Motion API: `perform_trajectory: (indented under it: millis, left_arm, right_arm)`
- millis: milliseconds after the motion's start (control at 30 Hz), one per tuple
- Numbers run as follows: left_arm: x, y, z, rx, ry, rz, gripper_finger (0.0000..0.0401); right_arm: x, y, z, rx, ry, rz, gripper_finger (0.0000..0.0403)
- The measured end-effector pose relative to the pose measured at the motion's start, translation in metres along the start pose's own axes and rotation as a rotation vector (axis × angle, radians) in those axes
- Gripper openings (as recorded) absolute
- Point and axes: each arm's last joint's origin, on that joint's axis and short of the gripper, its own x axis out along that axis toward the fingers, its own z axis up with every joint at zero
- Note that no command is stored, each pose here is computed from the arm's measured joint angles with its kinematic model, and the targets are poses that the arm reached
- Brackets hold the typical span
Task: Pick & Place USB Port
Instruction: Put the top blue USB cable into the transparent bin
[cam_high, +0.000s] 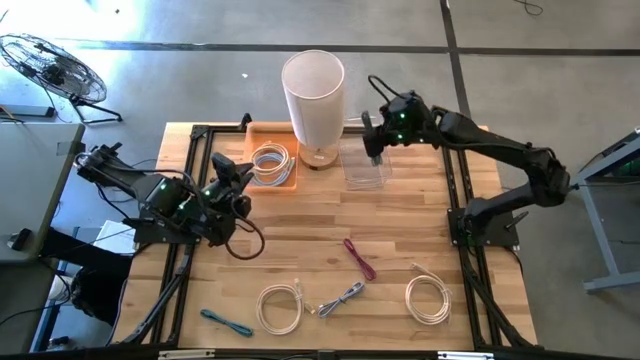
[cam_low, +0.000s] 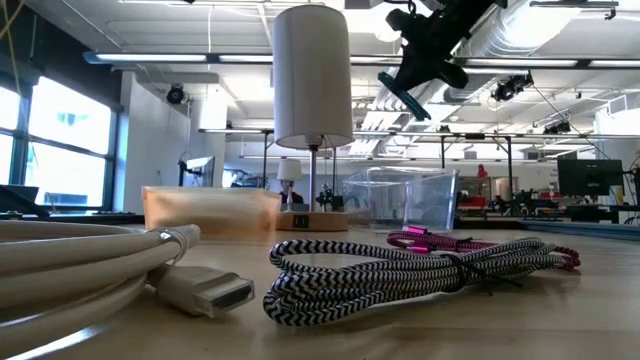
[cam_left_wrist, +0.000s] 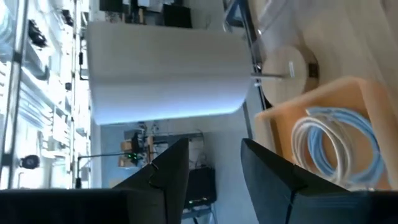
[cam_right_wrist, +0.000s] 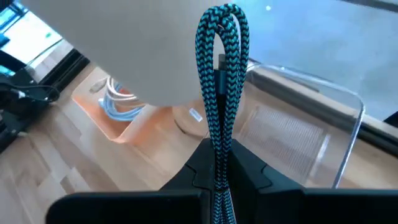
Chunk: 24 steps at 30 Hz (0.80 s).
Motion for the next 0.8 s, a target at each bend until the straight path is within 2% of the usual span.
perform_trajectory:
  millis: [267, 567, 800]
  left_arm:
    - [-0.004, 0.001, -0.022, -0.054, 0.047, -0.041, 0.0143]
    - [-0.008, 0.006, -0.033, -0.114, 0.023, -0.095, 0.0143]
    - [-0.008, 0.005, -0.033, -0.116, 0.013, -0.138, 0.0143]
  right_arm:
    - [0.001, -0.012, 0.006, 0.029, -0.02, -0.051, 0.0015]
    - [0.0, -0.014, 0.011, 0.032, -0.072, -0.062, 0.0119]
    - [0.0, -0.012, 0.016, -0.015, -0.132, -0.05, 0.0149]
